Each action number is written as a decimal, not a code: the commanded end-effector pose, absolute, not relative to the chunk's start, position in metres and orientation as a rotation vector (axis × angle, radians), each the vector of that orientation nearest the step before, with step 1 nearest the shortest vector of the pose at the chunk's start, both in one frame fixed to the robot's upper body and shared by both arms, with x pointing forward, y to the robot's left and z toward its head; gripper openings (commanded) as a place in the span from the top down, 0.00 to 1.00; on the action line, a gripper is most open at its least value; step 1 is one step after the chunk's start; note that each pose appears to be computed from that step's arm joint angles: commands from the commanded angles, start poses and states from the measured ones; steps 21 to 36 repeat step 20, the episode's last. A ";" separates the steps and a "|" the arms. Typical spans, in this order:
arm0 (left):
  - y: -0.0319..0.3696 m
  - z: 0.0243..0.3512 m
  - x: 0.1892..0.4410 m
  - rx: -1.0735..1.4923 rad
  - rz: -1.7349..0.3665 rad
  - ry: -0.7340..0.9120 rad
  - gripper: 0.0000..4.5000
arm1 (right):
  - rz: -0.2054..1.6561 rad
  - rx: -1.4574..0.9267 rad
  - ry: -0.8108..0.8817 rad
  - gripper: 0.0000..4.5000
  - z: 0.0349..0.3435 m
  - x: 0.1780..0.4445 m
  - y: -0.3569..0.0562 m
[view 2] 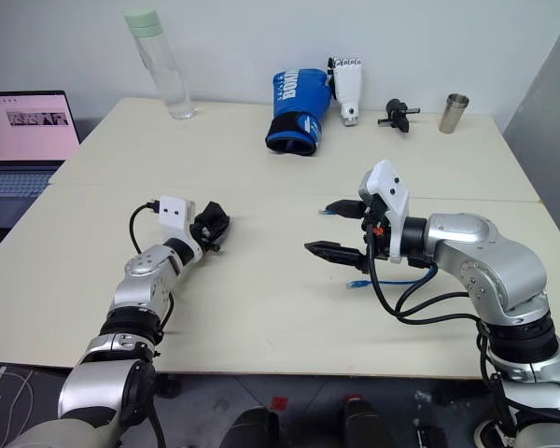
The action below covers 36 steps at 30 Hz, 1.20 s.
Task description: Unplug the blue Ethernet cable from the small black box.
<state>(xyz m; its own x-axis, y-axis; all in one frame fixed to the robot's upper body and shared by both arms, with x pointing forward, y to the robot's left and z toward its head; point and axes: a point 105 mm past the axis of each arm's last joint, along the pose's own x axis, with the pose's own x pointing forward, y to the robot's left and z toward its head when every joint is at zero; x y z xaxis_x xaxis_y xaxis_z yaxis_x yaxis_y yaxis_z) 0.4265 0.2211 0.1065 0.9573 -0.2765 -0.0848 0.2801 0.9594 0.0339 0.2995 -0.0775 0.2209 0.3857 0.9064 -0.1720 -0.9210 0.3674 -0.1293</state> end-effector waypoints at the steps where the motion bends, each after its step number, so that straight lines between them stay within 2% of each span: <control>1: 0.228 0.137 0.427 0.058 -0.301 0.019 0.28 | 1.188 -0.238 0.038 0.00 0.229 0.293 -0.081; 7: 0.241 0.166 0.414 0.194 -0.429 0.110 0.01 | 1.196 -0.257 0.079 0.00 0.228 0.285 -0.099; 11: 0.248 0.188 0.391 0.307 -0.601 0.227 0.01 | 1.176 -0.274 0.126 0.00 0.236 0.281 -0.121; 17: 0.246 0.223 0.353 0.420 -0.872 0.259 0.01 | 1.074 -0.301 0.205 0.00 0.240 0.286 -0.156; 36: 0.247 0.228 0.350 0.438 -0.903 0.265 0.01 | 1.032 -0.297 0.218 0.00 0.236 0.289 -0.165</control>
